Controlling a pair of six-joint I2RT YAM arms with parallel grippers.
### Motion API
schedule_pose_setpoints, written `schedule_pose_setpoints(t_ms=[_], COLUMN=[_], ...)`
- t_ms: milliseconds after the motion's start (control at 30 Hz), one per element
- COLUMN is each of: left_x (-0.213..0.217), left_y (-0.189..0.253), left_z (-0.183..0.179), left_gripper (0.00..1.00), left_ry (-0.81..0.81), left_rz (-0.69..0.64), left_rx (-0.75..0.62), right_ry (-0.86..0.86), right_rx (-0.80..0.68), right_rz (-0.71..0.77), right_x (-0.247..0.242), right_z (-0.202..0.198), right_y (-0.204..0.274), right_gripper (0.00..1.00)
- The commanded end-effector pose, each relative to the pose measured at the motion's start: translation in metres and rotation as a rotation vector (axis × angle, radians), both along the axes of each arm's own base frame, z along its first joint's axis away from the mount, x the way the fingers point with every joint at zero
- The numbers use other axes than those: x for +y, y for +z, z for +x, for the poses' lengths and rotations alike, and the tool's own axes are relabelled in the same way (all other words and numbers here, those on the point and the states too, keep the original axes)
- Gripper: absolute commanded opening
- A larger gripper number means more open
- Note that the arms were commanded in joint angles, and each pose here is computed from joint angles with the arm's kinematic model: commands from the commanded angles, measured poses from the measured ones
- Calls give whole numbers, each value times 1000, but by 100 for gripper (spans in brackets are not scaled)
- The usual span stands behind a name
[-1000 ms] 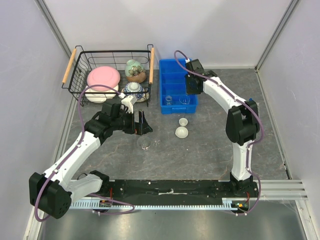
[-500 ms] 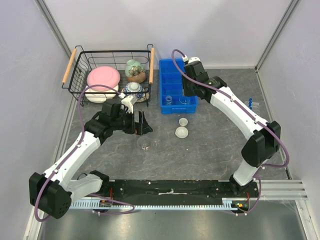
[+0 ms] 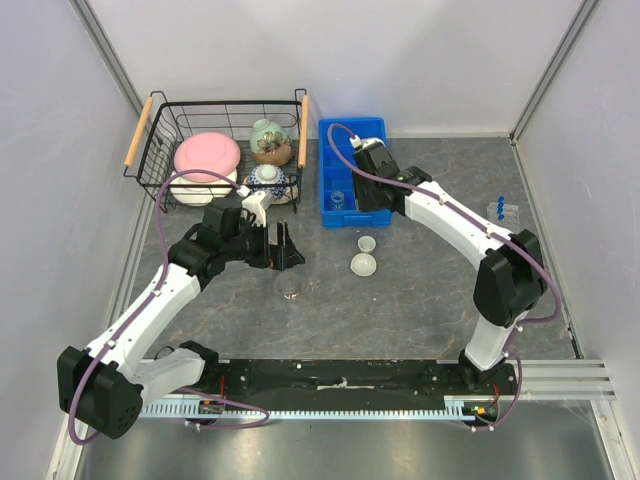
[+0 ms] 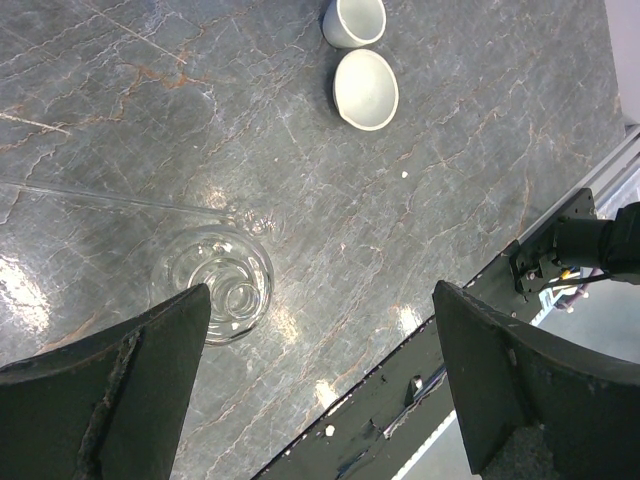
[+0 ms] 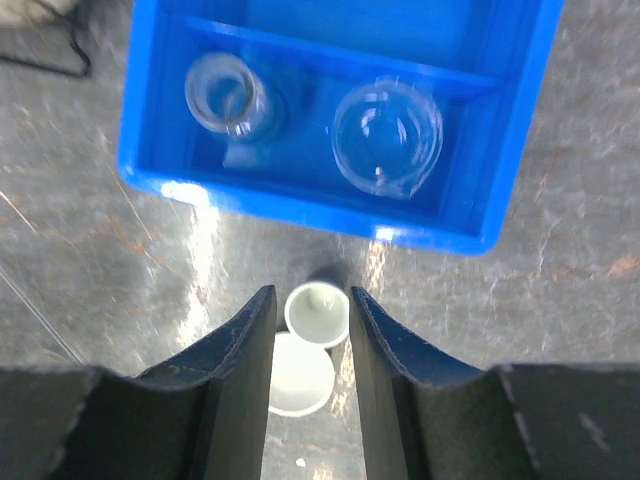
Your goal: Organize the chemistry lab equipment
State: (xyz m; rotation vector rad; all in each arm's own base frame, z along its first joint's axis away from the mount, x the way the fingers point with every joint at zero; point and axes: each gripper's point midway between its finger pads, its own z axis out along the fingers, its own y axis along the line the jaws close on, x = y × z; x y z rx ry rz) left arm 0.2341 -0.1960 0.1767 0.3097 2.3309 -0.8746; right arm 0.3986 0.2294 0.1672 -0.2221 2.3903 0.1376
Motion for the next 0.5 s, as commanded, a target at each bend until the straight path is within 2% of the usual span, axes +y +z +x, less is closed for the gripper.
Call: schedule_pose_setpoints(t_ms=[0, 233, 467], left_x=[-2, -2, -2], left_y=[12, 11, 11], left_z=[4, 3, 3], left_gripper=[99, 99, 99], left_ry=[-19, -24, -20], left_rz=[-24, -24, -24], left_rx=[-61, -59, -58], right_ry=[-6, -50, -79], right_rx=[25, 39, 40], right_rz=[10, -11, 1], right_x=[-3, -29, -32], right_z=[-23, -54, -56], right_y=[-11, -34, -48], right_gripper=[42, 43, 43])
